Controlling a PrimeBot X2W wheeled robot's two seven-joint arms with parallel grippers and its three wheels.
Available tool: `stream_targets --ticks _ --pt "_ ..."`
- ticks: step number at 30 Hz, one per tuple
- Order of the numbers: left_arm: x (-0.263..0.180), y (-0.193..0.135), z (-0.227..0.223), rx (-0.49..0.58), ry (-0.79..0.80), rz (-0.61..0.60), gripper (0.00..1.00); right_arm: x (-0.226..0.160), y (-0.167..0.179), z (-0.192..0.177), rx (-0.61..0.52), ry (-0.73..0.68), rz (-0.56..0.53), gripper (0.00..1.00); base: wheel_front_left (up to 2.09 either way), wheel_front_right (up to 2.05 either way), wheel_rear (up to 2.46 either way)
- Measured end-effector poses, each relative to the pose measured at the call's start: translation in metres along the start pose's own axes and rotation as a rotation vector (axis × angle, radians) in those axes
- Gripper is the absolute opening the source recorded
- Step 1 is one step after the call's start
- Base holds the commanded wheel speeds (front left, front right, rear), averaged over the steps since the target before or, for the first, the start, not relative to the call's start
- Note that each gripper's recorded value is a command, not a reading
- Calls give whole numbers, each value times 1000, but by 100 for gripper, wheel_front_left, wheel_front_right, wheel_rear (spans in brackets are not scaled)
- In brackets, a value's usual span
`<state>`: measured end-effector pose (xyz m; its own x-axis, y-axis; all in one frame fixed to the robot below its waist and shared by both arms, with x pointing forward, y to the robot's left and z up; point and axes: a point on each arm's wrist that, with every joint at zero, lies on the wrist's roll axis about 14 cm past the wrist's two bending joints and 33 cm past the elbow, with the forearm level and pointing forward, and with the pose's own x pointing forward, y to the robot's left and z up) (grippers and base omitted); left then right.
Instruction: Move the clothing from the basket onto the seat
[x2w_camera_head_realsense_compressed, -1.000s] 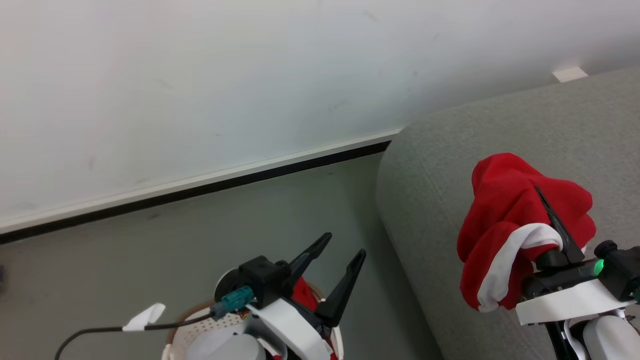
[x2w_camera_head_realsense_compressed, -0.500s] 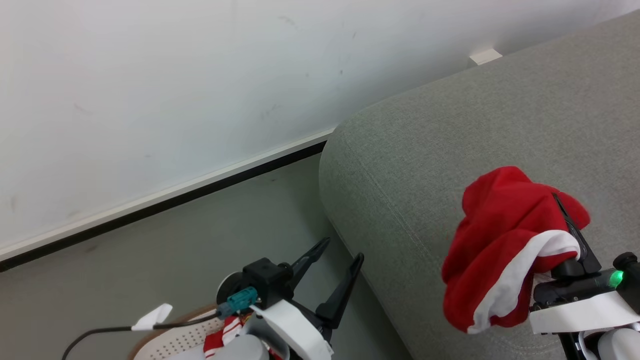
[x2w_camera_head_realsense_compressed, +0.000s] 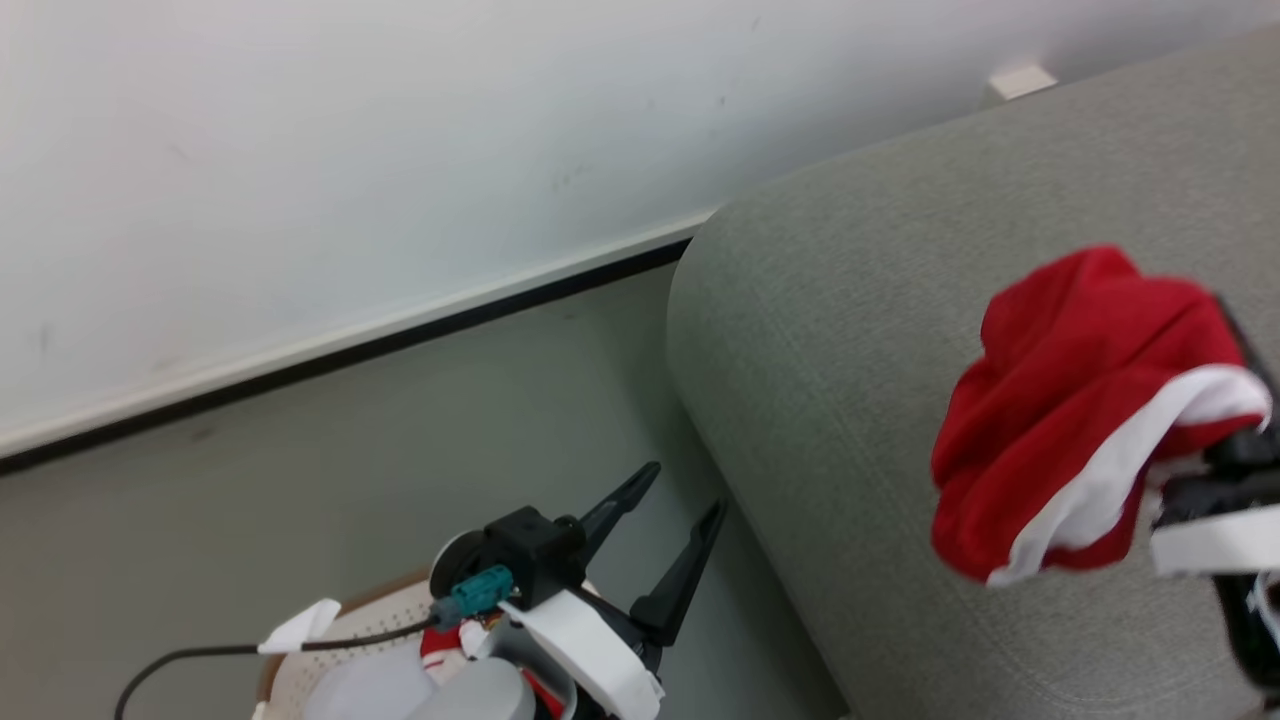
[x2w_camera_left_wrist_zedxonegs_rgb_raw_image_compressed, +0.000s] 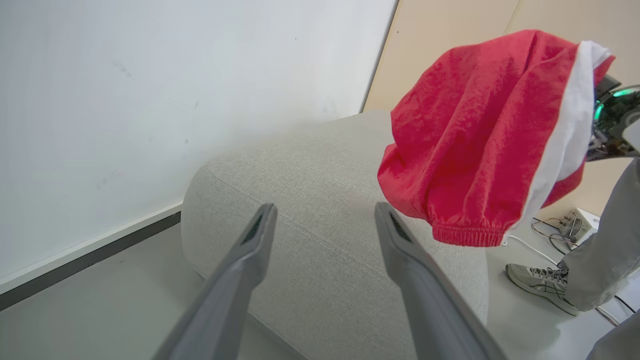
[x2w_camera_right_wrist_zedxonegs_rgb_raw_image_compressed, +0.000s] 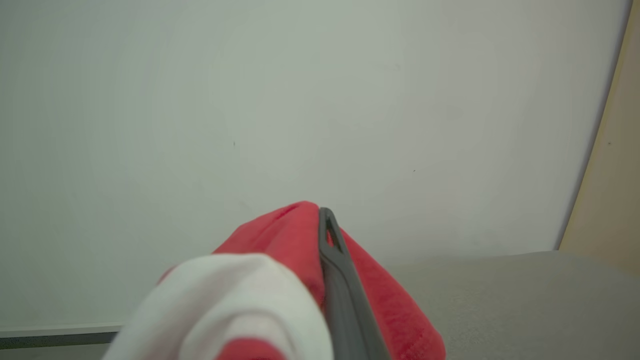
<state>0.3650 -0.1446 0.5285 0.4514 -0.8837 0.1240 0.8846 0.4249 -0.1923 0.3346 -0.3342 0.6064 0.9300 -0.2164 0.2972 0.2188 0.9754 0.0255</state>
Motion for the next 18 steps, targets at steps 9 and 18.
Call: stream_targets --ticks 9,18 --pt "-6 49 -18 -46 12 75 100 90 -5 -6 -97 43 58 0 0 0 0" --pt "-29 113 -42 -76 34 213 100 165 -26 -75 -214 225 30 0 0 0 0"
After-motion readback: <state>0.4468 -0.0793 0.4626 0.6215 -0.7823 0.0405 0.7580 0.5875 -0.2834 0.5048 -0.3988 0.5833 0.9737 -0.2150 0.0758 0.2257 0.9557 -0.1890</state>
